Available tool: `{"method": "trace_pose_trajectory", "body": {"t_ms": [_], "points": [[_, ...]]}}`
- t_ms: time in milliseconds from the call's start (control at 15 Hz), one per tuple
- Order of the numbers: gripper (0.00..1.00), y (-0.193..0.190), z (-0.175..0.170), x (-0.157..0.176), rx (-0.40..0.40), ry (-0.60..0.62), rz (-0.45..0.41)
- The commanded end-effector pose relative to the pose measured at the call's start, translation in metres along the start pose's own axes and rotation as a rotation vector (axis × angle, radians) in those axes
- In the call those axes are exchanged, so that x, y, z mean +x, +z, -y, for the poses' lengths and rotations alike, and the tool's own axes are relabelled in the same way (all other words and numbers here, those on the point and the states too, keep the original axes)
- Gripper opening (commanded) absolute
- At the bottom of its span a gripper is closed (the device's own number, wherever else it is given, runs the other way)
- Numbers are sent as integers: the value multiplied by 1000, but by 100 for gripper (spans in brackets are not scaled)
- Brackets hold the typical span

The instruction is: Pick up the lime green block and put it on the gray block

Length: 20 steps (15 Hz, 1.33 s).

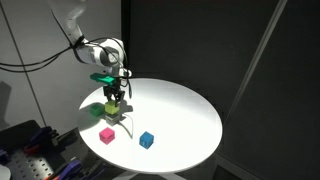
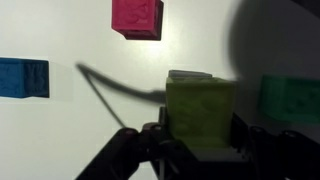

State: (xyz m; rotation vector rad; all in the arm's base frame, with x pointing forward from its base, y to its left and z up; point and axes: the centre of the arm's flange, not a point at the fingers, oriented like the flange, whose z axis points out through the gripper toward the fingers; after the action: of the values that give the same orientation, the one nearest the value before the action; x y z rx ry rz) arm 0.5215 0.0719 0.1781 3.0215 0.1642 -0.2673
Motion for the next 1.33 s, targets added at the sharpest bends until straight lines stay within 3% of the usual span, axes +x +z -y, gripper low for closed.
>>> {"method": "trace_pose_trajectory", "body": {"t_ms": [0,1267], "points": [[31,0,2,6,-1,-8,5],[31,14,3,8,-3,-12,25]]}}
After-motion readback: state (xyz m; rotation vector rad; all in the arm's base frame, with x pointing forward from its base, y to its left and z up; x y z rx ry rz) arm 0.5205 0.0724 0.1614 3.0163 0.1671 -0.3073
